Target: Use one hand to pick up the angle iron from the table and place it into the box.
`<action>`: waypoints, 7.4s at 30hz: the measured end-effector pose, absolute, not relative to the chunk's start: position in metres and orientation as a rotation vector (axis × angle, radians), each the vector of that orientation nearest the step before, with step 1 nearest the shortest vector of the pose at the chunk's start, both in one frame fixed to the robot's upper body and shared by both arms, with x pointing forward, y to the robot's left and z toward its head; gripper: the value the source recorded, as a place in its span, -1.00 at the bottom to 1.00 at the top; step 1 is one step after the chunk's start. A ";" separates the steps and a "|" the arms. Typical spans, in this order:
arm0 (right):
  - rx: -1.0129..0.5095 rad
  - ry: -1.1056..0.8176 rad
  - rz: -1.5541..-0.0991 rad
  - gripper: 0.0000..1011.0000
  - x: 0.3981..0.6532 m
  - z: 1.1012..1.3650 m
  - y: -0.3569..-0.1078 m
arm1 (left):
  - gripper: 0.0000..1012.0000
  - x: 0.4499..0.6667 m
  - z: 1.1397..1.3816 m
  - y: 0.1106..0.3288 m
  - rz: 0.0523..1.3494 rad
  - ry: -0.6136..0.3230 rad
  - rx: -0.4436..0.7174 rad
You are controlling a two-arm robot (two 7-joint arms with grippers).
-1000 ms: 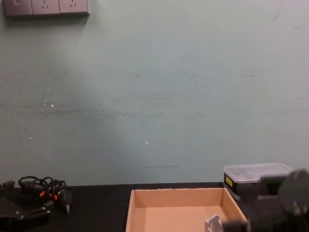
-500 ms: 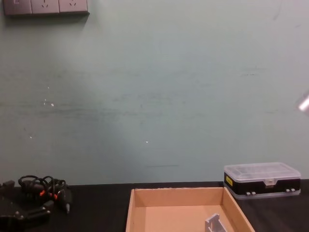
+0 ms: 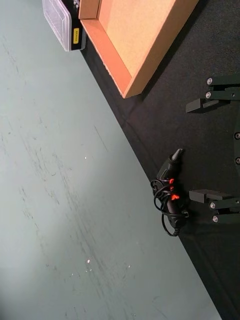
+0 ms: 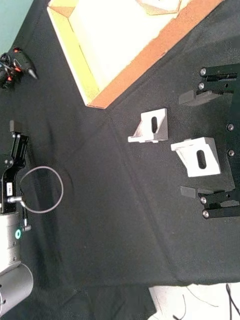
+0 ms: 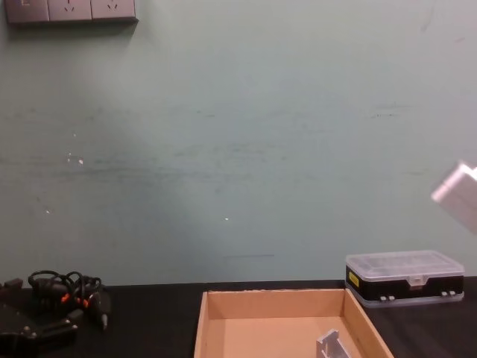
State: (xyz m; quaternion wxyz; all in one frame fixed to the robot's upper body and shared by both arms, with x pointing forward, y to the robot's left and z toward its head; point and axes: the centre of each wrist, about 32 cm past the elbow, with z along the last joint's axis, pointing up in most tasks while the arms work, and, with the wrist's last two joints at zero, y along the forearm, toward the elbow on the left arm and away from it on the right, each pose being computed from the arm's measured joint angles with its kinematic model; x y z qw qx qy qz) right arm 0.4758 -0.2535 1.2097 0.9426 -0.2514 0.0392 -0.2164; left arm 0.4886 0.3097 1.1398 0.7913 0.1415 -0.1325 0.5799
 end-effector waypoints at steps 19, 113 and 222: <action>-0.531 0.115 -0.453 0.99 0.477 1.195 -0.248 | 0.98 0.489 1.140 0.310 1.248 -0.285 0.304; -0.339 -0.100 -0.737 -0.82 0.514 1.239 -0.234 | 0.98 0.489 1.140 0.310 1.248 -0.285 0.304; -0.295 -0.057 -0.673 0.98 0.504 1.231 -0.219 | 0.98 0.489 1.140 0.310 1.248 -0.285 0.304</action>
